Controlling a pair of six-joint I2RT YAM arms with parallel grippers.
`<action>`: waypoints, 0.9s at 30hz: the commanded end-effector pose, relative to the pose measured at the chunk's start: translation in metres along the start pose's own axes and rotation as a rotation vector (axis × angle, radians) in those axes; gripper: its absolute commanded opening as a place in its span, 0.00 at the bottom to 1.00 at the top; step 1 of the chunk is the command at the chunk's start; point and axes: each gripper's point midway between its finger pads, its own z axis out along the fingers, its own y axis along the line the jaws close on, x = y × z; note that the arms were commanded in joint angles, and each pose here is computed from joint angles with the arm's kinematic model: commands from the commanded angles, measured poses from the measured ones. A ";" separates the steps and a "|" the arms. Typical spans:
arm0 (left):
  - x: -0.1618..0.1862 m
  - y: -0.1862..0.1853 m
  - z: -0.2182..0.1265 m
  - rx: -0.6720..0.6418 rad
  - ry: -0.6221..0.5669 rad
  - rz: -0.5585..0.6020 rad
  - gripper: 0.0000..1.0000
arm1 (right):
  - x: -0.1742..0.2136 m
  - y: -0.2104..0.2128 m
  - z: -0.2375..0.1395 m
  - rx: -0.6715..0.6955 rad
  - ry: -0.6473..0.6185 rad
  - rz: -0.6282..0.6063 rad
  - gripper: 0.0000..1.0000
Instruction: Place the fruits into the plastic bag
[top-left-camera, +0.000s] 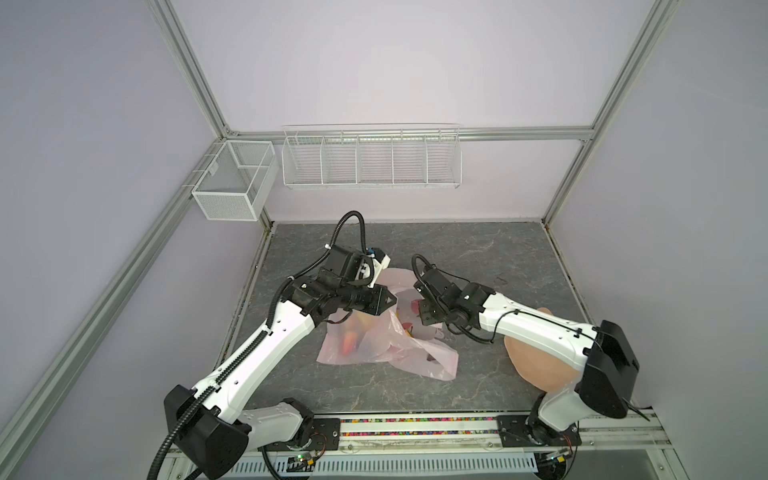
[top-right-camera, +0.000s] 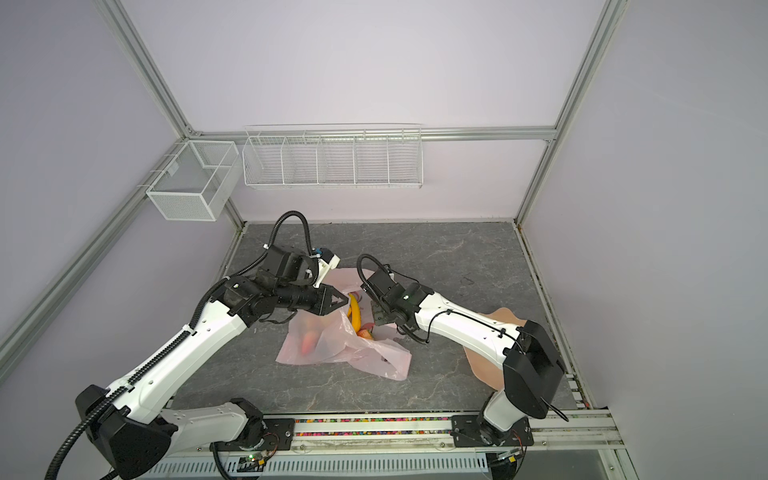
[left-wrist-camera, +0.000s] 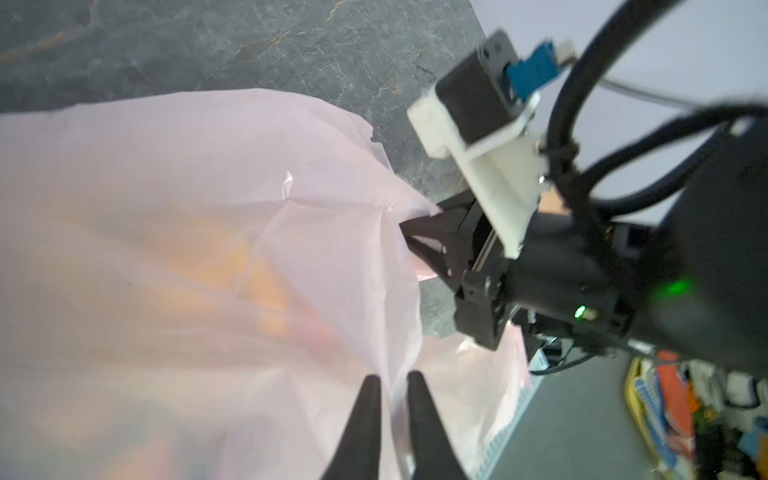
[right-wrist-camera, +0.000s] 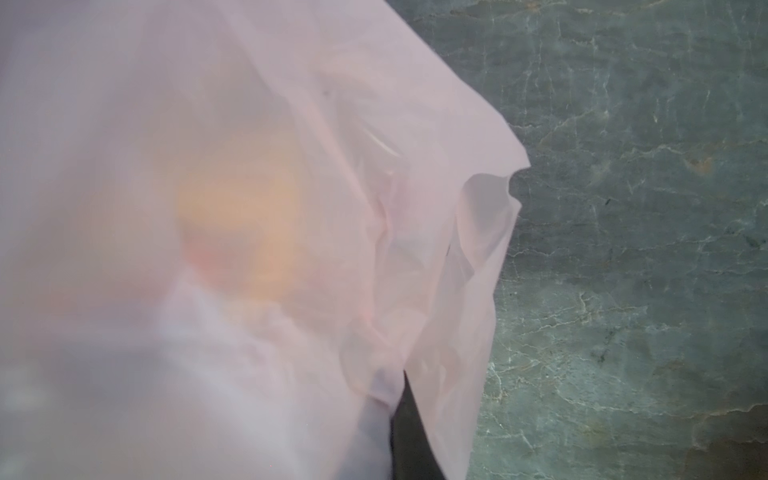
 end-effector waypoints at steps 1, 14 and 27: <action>-0.004 -0.003 -0.008 -0.010 -0.032 0.044 0.32 | -0.010 0.010 -0.021 -0.079 0.007 -0.048 0.06; -0.043 -0.056 -0.065 0.046 -0.212 0.232 0.82 | -0.018 0.016 -0.032 -0.150 0.042 -0.056 0.06; 0.031 -0.109 -0.037 0.066 -0.069 0.629 0.86 | -0.019 0.011 -0.026 -0.188 0.097 -0.014 0.06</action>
